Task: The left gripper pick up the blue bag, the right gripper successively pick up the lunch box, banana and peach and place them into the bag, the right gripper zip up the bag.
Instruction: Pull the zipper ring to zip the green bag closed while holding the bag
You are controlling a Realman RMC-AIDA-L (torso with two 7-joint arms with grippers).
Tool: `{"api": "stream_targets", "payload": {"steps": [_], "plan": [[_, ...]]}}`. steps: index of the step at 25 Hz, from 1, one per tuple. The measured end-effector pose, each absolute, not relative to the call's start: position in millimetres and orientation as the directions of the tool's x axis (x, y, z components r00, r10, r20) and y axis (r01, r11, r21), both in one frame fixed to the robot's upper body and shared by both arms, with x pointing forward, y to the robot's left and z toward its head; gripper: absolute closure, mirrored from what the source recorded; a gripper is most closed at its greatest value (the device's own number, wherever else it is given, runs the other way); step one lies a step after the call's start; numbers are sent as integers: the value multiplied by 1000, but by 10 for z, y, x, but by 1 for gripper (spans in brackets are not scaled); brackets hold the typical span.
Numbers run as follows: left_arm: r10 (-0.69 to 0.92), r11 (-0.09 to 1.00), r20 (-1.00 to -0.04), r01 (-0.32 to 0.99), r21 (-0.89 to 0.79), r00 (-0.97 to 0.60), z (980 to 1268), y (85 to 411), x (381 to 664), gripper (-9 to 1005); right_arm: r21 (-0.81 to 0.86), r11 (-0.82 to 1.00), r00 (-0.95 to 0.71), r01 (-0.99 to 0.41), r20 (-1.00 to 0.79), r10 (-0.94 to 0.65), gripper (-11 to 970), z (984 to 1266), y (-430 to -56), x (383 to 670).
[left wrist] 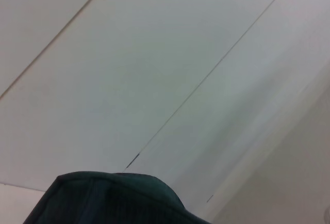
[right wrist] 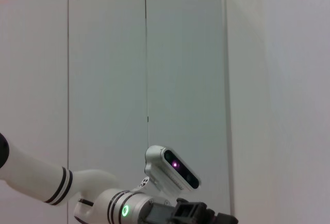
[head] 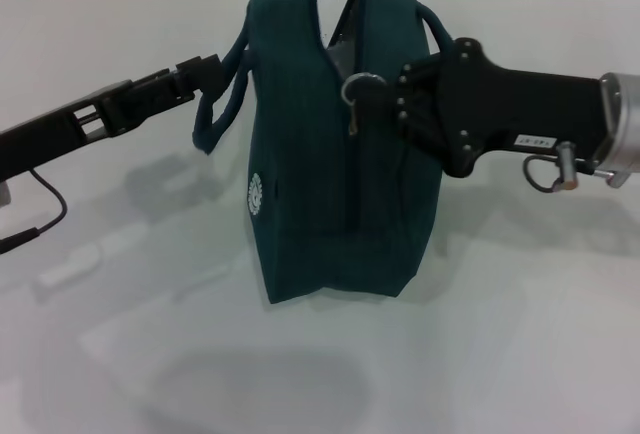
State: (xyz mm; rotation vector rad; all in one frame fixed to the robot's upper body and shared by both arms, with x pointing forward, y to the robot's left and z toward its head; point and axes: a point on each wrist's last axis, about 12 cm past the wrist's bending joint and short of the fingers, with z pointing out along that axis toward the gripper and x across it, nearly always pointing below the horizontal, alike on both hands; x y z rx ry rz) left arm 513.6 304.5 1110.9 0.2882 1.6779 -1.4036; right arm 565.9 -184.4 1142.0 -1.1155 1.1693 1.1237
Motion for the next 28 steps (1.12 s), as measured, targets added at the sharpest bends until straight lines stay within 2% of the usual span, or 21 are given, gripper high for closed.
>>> {"api": "stream_targets", "payload": {"steps": [11, 22, 28], "plan": [[-361, 369, -741, 643, -671, -566, 11056, 3238, 5006, 102, -71, 105, 75, -992, -996, 37, 950, 11483, -1502, 5788], [-352, 378, -735, 631, -678, -579, 11021, 3242, 4986, 102, -44, 181, 56, -982, -997, 58, 950, 11521, -1403, 5900], [-350, 364, -729, 631, -685, -589, 11006, 3191, 4999, 103, 55, 230, -30, -972, -993, 110, 951, 11538, -1426, 5976]]}}
